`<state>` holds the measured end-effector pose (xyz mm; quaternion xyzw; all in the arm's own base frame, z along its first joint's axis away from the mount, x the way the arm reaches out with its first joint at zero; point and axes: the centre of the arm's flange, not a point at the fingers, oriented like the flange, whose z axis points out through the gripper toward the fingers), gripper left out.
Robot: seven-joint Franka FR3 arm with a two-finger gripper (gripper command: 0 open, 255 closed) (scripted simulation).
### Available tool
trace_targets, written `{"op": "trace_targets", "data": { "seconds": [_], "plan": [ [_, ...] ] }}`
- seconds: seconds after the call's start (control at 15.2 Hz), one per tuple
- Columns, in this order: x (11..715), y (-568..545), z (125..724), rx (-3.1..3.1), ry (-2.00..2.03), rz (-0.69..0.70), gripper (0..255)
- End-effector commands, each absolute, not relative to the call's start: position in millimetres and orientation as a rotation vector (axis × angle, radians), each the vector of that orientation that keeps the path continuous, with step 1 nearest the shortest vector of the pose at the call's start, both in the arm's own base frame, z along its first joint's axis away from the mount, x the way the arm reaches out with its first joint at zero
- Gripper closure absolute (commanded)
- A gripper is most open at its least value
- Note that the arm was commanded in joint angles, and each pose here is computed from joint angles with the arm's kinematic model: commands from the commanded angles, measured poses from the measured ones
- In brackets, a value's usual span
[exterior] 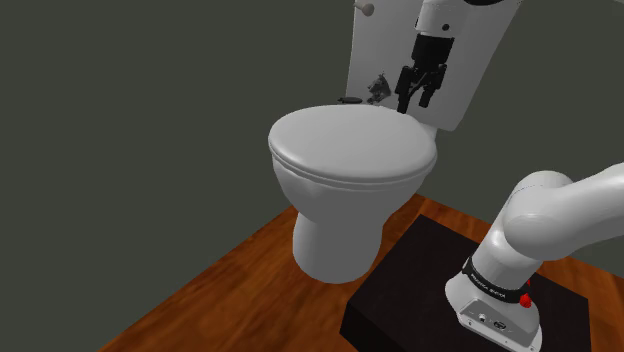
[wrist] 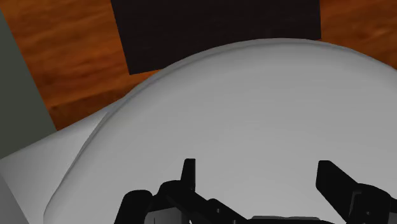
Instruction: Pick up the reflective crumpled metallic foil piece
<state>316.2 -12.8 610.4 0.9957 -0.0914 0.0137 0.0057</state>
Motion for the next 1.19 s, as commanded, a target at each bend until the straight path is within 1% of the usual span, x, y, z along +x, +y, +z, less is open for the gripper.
{"op": "trace_targets", "data": {
  "seconds": [0.0,1.12],
  "plan": [
    [316.2,-12.8,610.4,3.117,-0.286,0.043,0],
    [456.1,-139.8,623.6,2.922,-0.378,0.264,0]
  ]
}}
